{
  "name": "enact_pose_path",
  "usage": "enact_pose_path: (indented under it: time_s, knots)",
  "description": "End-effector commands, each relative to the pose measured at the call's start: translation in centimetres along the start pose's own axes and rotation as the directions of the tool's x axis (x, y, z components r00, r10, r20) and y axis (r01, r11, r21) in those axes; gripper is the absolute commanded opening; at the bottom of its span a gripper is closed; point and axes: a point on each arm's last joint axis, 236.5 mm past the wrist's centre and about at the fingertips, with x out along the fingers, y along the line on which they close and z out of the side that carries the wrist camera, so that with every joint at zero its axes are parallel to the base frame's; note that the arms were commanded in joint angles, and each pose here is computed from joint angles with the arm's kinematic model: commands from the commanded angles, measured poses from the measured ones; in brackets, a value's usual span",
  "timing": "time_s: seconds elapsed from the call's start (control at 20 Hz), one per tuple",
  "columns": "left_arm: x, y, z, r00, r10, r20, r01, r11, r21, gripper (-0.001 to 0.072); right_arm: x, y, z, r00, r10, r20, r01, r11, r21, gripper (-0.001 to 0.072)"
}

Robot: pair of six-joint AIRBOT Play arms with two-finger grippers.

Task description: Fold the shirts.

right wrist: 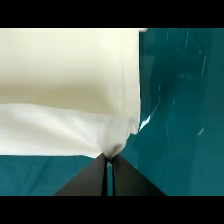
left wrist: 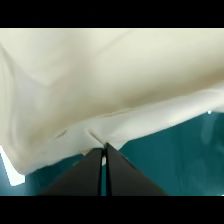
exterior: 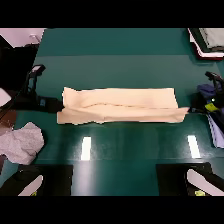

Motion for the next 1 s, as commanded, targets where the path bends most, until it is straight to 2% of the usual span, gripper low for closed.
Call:
enact_pose_path:
  time_s: [0.0, 0.4, 0.45, 0.5, 0.55, 0.6, 0.65, 0.8, 0.85, 0.9, 0.95]
  knots:
    - [2.6, 1.7, 4.5, 0.995, 0.036, 0.088, -0.035, 0.999, -0.018, 0.0024, 1.1, 1.2, 4.4, 0.999, 0.001, 0.034, 0.0, 1.0, -0.027, 0.0012]
    - [7.5, 4.0, 10.1, 0.989, 0.072, 0.126, -0.067, 0.997, -0.043, 0.0025, 3.4, 2.3, 11.9, 0.993, 0.004, 0.119, -0.003, 1.0, -0.008, 0.0017]
    - [7.9, 4.3, 10.4, 0.988, 0.077, 0.135, -0.069, 0.996, -0.062, 0.0027, 3.6, 2.8, 13.0, 0.989, 0.029, 0.148, -0.031, 0.999, 0.012, 0.0049]
    - [8.0, 4.5, 10.9, 0.985, 0.086, 0.153, -0.075, 0.994, -0.074, 0.0193, 3.7, 3.6, 14.4, 0.98, 0.073, 0.188, -0.08, 0.996, 0.03, 0.0255]
    - [7.8, 4.7, 11.7, 0.978, 0.093, 0.188, -0.075, 0.992, -0.098, 0.0473, 3.6, 4.3, 16.1, 0.962, 0.128, 0.24, -0.146, 0.987, 0.06, 0.0469]
    - [7.5, 4.7, 12.4, 0.971, 0.096, 0.217, -0.072, 0.991, -0.116, 0.0525, 3.3, 4.7, 17.1, 0.948, 0.172, 0.268, -0.201, 0.976, 0.087, 0.0495]
    - [7.2, 4.7, 12.7, 0.971, 0.097, 0.221, -0.075, 0.991, -0.107, 0.0528, 3.1, 4.7, 17.3, 0.941, 0.205, 0.268, -0.241, 0.965, 0.107, 0.0495]
    - [6.1, 3.7, 12.2, 0.985, 0.08, 0.155, -0.071, 0.996, -0.062, 0.0521, 3.1, 1.8, 14.4, 0.964, 0.215, 0.158, -0.231, 0.969, 0.087, 0.0494]
    - [6.0, 3.4, 11.5, 0.99, 0.073, 0.121, -0.066, 0.996, -0.057, 0.0335, 3.2, 0.8, 13.1, 0.967, 0.225, 0.116, -0.236, 0.968, 0.082, 0.0494]
    - [5.9, 3.2, 10.9, 0.994, 0.066, 0.09, -0.061, 0.997, -0.056, 0.0071, 3.5, -0.3, 11.8, 0.969, 0.233, 0.077, -0.239, 0.967, 0.09, 0.0494]
    - [6.0, 3.1, 10.4, 0.996, 0.061, 0.067, -0.057, 0.997, -0.054, 0.0034, 4.0, -1.3, 10.7, 0.969, 0.24, 0.051, -0.244, 0.963, 0.11, 0.0494]
